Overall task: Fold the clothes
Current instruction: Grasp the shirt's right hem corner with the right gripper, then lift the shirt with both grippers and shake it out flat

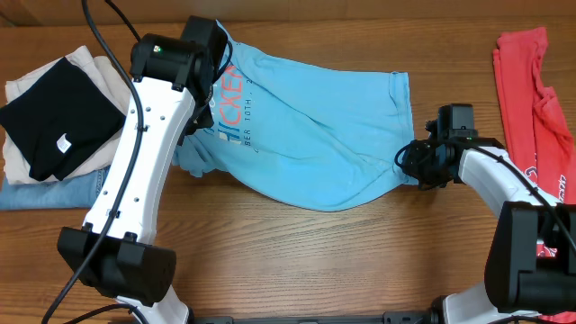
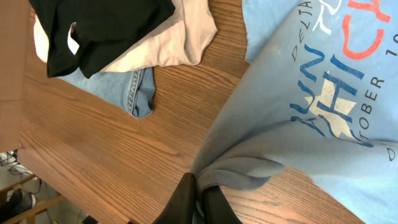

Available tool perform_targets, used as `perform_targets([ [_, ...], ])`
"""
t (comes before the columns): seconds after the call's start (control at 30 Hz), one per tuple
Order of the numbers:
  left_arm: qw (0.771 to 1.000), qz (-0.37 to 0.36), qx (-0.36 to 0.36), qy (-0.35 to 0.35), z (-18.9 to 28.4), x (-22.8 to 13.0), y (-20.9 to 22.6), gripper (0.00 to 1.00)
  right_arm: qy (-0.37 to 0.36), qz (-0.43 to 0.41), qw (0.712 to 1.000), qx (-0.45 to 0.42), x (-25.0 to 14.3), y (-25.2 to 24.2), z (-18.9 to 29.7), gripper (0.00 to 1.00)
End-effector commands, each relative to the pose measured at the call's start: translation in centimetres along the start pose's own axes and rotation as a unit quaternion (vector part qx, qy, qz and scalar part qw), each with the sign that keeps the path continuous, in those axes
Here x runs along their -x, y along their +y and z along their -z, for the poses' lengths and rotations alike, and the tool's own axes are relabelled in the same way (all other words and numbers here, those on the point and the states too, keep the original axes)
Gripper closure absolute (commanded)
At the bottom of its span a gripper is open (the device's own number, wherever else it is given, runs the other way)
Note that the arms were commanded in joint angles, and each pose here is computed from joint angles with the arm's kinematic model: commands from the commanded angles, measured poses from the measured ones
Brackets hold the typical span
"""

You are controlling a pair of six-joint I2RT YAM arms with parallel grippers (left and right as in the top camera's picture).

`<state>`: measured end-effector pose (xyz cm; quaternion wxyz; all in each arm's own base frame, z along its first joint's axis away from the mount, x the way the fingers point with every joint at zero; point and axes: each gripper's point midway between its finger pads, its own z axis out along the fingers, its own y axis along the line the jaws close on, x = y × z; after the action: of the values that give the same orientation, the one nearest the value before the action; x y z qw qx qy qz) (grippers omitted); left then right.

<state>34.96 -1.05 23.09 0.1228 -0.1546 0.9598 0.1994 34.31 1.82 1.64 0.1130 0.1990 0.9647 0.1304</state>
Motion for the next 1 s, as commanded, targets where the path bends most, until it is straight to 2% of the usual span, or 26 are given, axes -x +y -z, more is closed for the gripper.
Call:
perform_targets([
  [0.0,1.000,0.008,0.002,-0.002,-0.1,0.2,0.1,0.96,0.001,0.000,1.000,0.003,0.0,0.0,-0.1,0.87],
  [0.1,1.000,0.008,0.002,-0.002,-0.1,0.2,0.1,0.96,0.001,0.000,1.000,0.003,0.0,0.0,-0.1,0.96],
  [0.27,1.000,0.008,0.002,-0.002,-0.1,0.2,0.1,0.96,0.005,-0.001,1.000,0.002,-0.2,-0.1,0.0,0.96],
  [0.43,1.000,-0.011,0.002,-0.002,-0.1,0.2,0.1,0.96,-0.012,0.011,1.000,0.009,1.0,1.3,3.4,0.96],
  [0.57,1.000,-0.016,0.001,-0.006,0.2,0.2,0.2,0.96,-0.060,0.029,0.997,0.026,3.2,3.7,9.8,0.96],
  [0.7,1.000,-0.007,-0.011,-0.026,1.7,0.2,1.2,0.96,-0.130,0.044,0.989,0.052,4.7,6.3,18.5,0.96],
  [0.83,0.997,0.015,-0.032,-0.063,4.4,0.1,2.9,0.96,-0.191,0.054,0.978,0.057,4.5,7.4,25.6,0.96],
  [0.97,0.987,0.056,-0.073,-0.132,9.0,-0.8,6.2,0.96,-0.249,0.053,0.966,0.043,2.6,7.1,32.7,0.96],
])
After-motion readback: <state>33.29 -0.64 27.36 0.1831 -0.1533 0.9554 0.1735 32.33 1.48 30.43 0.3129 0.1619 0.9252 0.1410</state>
